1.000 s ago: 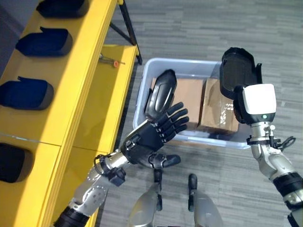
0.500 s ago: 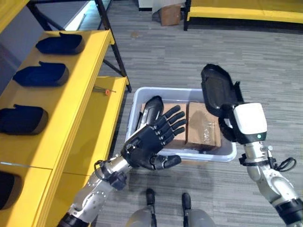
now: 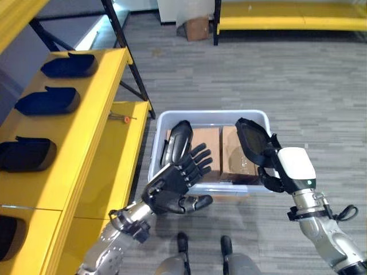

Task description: Move parts from the plastic box to the shelf.

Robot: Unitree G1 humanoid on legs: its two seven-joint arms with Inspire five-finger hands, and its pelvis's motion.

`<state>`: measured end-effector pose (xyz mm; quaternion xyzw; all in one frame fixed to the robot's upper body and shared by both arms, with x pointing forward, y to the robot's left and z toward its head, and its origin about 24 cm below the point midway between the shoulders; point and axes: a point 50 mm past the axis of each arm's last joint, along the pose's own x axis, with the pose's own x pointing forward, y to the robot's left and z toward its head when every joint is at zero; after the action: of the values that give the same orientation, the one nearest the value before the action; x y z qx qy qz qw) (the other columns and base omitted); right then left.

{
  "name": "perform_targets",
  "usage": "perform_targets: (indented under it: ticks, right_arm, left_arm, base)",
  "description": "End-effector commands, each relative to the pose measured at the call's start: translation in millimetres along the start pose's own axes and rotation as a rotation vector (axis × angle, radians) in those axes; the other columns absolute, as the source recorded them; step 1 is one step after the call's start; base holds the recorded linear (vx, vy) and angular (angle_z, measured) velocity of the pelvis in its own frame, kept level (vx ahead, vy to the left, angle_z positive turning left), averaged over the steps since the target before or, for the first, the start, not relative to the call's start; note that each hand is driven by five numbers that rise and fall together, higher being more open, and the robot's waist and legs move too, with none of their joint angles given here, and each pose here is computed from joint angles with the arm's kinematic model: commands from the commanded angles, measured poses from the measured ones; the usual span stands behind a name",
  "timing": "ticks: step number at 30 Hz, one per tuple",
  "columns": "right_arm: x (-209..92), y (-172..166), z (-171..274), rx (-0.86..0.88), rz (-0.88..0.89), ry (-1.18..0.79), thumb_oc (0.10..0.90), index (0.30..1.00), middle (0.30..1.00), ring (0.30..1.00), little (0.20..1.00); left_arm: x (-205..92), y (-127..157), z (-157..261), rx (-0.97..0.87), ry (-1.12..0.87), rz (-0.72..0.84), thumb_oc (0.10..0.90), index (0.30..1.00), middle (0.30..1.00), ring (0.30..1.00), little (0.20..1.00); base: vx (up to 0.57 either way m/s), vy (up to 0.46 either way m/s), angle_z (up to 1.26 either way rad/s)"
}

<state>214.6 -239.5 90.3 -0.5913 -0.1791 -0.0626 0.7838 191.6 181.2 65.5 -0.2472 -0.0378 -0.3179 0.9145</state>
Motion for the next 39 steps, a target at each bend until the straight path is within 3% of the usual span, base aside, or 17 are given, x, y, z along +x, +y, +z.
perform_targets:
  ticks: [1,9,12,25,31,39]
  right_arm:
    - [29.3,-40.4,9.3,-0.093,-0.193,-0.180,0.400,0.300,0.300,0.300,0.300]
    - [31.4,-48.0,6.3,-0.046,-0.348,-0.185,0.400,0.300,0.300,0.300,0.300]
    - [40.4,-54.4,10.9,-0.013,-0.411,-0.171,0.400,0.300,0.300,0.300,0.300]
    - [42.5,-57.5,15.7,0.062,-0.420,-0.128,0.400,0.300,0.300,0.300,0.300]
    - [49.1,-40.8,40.1,0.178,-0.379,-0.179,0.400,0.300,0.300,0.300,0.300]
    - [38.6,-46.8,34.7,0.144,-0.364,-0.196,0.400,0.300,0.300,0.300,0.300]
  left_arm:
    - [11.3,-10.7,27.0,-0.013,-0.229,-0.155,0.900,1.000,1.000,1.000,1.000]
    - [20.4,-6.7,35.4,0.046,-0.247,-0.111,0.900,1.000,1.000,1.000,1.000]
    - [23.3,-2.9,36.5,0.145,-0.193,-0.095,0.900,1.000,1.000,1.000,1.000]
    - [13.8,-8.0,31.8,0.199,-0.070,-0.180,0.900,1.000,1.000,1.000,1.000]
    - [37.8,-21.7,15.9,0.118,-0.037,-0.252,0.900,1.000,1.000,1.000,1.000]
    - [41.2,-22.5,16.0,0.128,-0.033,-0.240,0.900,1.000,1.000,1.000,1.000]
  base:
    - [-0.12,0.112,0.63]
    - [-0.09,0.173,0.29]
    - [-0.05,0.278,0.03]
    - [-0.06,0.235,0.11]
    - [-0.12,0.170,-0.04]
    - [-0.12,-0.007,0.28]
